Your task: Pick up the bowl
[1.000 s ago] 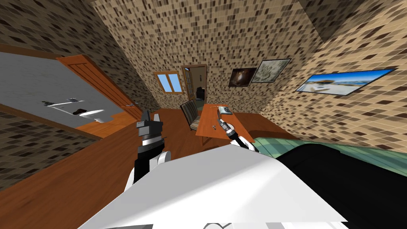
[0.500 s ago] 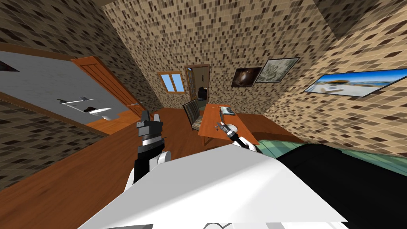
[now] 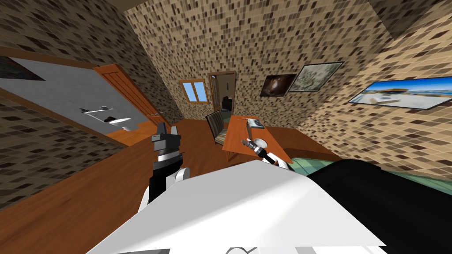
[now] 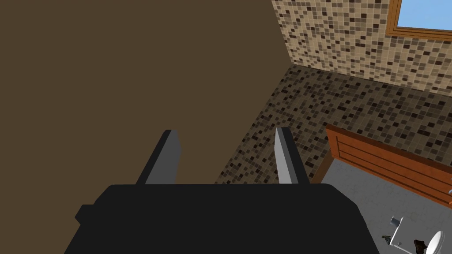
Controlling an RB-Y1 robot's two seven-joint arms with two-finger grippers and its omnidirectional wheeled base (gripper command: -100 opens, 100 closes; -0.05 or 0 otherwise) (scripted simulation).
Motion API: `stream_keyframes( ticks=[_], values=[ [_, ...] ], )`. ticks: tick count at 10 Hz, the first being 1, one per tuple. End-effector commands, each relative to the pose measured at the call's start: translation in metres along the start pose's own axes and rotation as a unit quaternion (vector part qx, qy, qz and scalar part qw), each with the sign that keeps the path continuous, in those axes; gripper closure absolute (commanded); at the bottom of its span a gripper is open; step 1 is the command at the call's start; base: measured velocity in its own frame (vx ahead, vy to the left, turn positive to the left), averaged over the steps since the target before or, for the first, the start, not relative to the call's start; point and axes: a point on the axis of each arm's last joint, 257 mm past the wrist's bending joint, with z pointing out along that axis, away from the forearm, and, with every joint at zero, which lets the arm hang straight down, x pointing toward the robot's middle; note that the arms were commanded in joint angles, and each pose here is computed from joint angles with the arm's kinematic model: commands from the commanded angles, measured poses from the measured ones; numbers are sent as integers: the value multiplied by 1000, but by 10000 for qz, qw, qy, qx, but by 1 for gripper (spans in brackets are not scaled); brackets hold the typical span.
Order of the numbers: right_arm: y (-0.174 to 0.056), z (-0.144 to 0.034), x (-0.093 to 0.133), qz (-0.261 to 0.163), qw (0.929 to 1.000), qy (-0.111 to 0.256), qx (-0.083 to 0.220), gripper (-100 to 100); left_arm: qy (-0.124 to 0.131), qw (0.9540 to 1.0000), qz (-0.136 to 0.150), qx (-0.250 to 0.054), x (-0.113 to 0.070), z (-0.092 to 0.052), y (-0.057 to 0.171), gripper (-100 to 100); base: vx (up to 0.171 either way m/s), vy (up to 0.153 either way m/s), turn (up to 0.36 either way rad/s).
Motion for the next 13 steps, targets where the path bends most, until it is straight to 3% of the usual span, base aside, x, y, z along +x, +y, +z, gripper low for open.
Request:
stream_keyframes(
  ticks=[1,2,4,5,6,7,9,10,11,12,13],
  values=[
    [-13,-6,14,-131,9996,227,111,-100,0,10000,0,0,0,0,0,0,15,34,76],
    [-21,-11,25,-430,9977,513,68,-100,0,10000,0,0,0,0,0,0,20,54,130],
    [-34,-19,34,-412,9970,622,216,-100,0,10000,0,0,0,0,0,0,14,33,22],
    [-43,-26,44,-706,9932,913,168,-100,0,10000,1,0,0,0,0,0,14,46,147],
    [-53,-32,50,-694,9923,991,274,-100,0,10000,0,0,0,0,0,0,14,35,65],
    [-62,-40,60,-978,9866,1287,226,-100,0,10000,0,0,0,0,0,0,16,38,114],
    [-78,-52,69,-958,9844,1419,405,-100,0,10000,0,0,0,0,0,0,15,26,26],
    [-86,-60,76,-1231,9771,1700,338,-100,0,10000,1,0,0,0,0,0,13,29,128],
    [-96,-68,81,-1218,9753,1786,454,-100,0,10000,0,0,0,0,0,0,14,31,80],
    [-108,-80,89,-1474,9659,2085,421,-100,0,10000,1,0,0,0,0,0,23,42,117],
    [-113,-84,91,-1469,9649,2123,473,-100,0,10000,0,0,0,0,0,0,19,29,69]
  ],
)
